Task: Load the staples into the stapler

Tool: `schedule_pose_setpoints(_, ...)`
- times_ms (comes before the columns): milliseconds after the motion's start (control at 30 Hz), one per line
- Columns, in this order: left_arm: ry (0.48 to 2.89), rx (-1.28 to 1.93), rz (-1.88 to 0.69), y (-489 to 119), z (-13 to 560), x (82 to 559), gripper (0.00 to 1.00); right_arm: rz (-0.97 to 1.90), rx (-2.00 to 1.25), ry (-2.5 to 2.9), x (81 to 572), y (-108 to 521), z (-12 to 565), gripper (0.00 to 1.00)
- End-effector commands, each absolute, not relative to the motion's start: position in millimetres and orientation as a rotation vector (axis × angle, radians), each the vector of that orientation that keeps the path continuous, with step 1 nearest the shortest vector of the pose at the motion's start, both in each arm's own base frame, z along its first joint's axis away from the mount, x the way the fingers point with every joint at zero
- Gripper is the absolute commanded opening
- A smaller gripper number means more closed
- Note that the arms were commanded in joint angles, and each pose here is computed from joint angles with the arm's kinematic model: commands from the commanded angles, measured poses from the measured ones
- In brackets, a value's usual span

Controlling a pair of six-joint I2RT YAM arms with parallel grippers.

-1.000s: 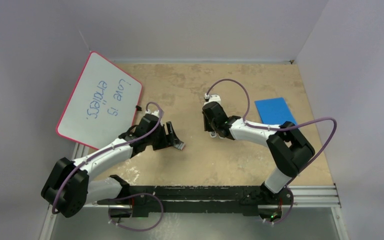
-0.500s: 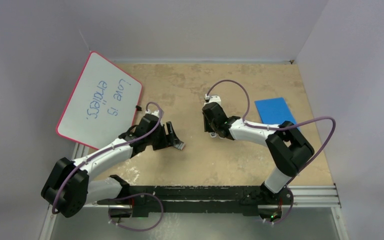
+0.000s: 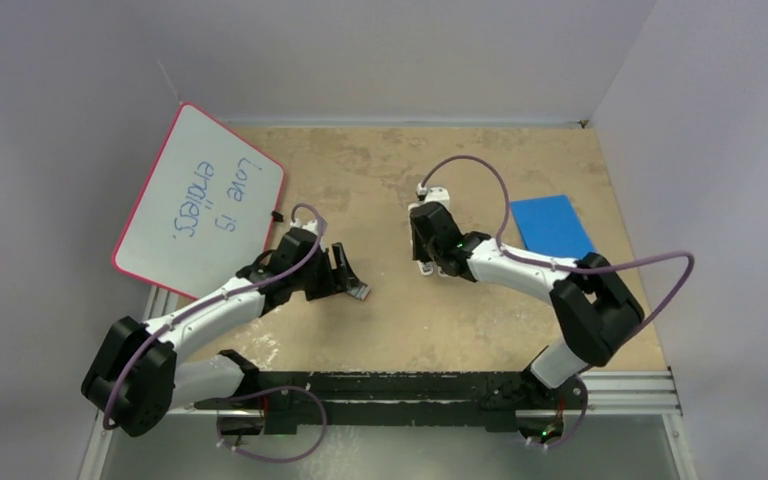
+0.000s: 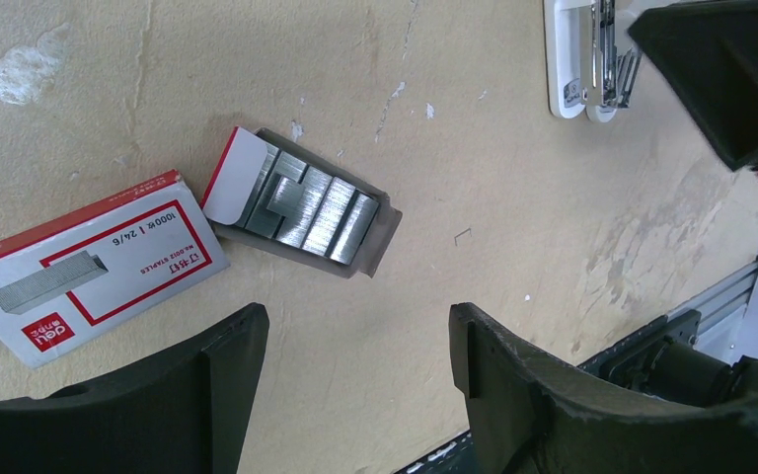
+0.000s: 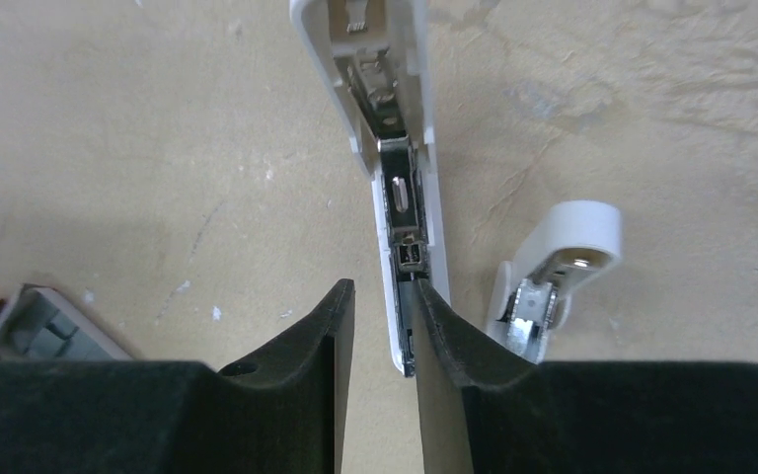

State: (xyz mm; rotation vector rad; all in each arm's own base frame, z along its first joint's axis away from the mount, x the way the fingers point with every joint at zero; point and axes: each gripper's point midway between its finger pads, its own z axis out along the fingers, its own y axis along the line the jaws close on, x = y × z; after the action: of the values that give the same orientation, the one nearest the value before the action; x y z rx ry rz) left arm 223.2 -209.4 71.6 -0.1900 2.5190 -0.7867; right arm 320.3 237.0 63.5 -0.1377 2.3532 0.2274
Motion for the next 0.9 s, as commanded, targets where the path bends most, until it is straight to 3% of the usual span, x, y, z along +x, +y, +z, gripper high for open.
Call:
schedule_pose_setpoints(0,2.442,-0.183,-0.849,-216,94,232,0.67,0.241,-0.006,2.217,337,231,121,0.30)
schedule_pose_setpoints(300,2.418,-0.198,-0.816,-206,99,227,0.67,0.308,-0.076,2.187,331,248,142,0.42)
schedule_pose_setpoints(433,2.389,-0.226,-0.755,-193,105,228,0.61,0.424,-0.108,2.184,312,299,158,0.38)
schedule_pose_setpoints(600,2.331,-0.273,-0.634,-169,127,230,0.46,0.420,-0.011,2.286,283,352,140,0.32)
schedule_pose_setpoints(767,2.281,-0.344,-0.514,-137,152,220,0.47,0.440,-0.008,2.356,265,388,118,0.30)
schedule_pose_setpoints(867,2.236,-0.362,-0.528,-130,171,213,0.49,0.488,-0.187,2.345,258,407,115,0.28)
